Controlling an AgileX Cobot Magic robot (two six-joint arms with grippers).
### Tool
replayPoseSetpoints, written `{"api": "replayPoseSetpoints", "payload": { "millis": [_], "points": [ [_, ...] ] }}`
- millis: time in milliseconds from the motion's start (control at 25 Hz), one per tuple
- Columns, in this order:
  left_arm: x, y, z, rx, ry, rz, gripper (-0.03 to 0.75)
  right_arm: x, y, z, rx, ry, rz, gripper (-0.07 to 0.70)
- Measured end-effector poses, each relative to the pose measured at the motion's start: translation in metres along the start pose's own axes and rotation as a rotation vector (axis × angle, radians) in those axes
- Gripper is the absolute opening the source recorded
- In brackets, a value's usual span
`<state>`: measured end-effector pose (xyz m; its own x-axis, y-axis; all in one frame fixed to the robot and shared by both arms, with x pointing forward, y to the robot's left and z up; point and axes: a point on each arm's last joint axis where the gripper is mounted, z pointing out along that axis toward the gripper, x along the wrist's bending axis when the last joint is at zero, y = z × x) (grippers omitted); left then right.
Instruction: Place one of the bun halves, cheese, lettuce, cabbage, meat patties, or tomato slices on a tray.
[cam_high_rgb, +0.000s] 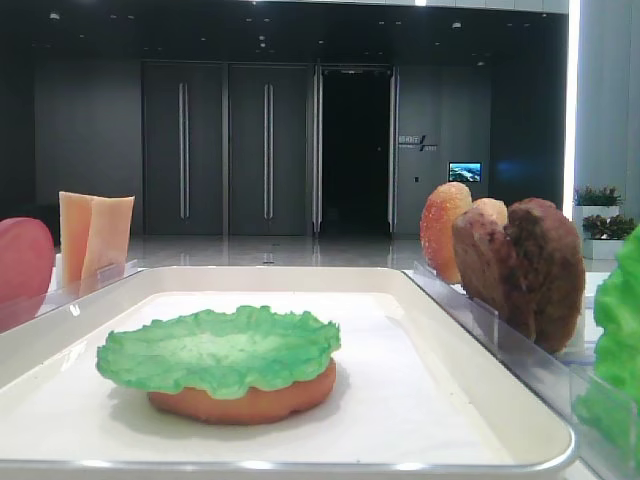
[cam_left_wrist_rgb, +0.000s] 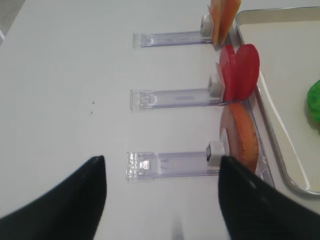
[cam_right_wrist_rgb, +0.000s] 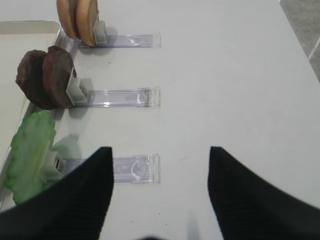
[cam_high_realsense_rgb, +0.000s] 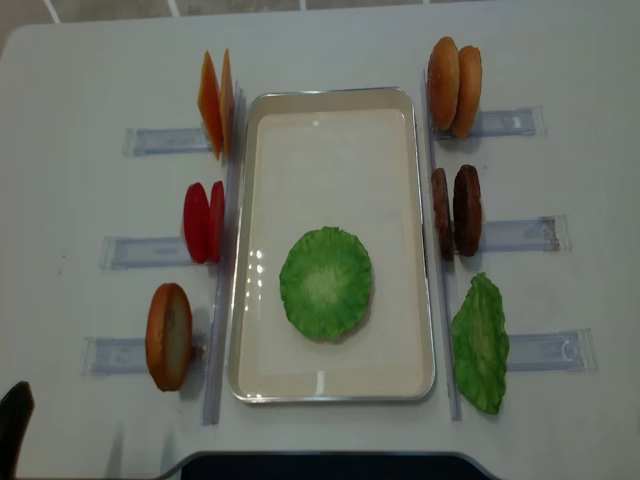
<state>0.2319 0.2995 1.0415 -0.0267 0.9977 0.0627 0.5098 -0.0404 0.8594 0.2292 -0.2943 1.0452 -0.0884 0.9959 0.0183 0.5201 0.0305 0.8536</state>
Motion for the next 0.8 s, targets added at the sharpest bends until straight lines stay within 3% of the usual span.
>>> {"api": "replayPoseSetpoints", "payload": {
  "millis": [240, 480, 800],
  "points": [
    [-0.0011, 0.0001, 0.0000, -0.001, -0.012, -0.006, 0.543, 0.0000, 0.0000, 0.0000, 0.000, 0.000, 0.000, 0.428],
    [-0.0035, 0.0003, 0.0000, -0.003, -0.038, -0.019, 0.676, 0.0000, 0.0001, 0.0000, -0.001, 0.000, 0.000, 0.428],
    [-0.0037, 0.0003, 0.0000, -0.004, -0.040, -0.020, 0.692, 0.0000, 0.0002, 0.0000, -0.002, 0.000, -0.001, 0.418]
  ]
}}
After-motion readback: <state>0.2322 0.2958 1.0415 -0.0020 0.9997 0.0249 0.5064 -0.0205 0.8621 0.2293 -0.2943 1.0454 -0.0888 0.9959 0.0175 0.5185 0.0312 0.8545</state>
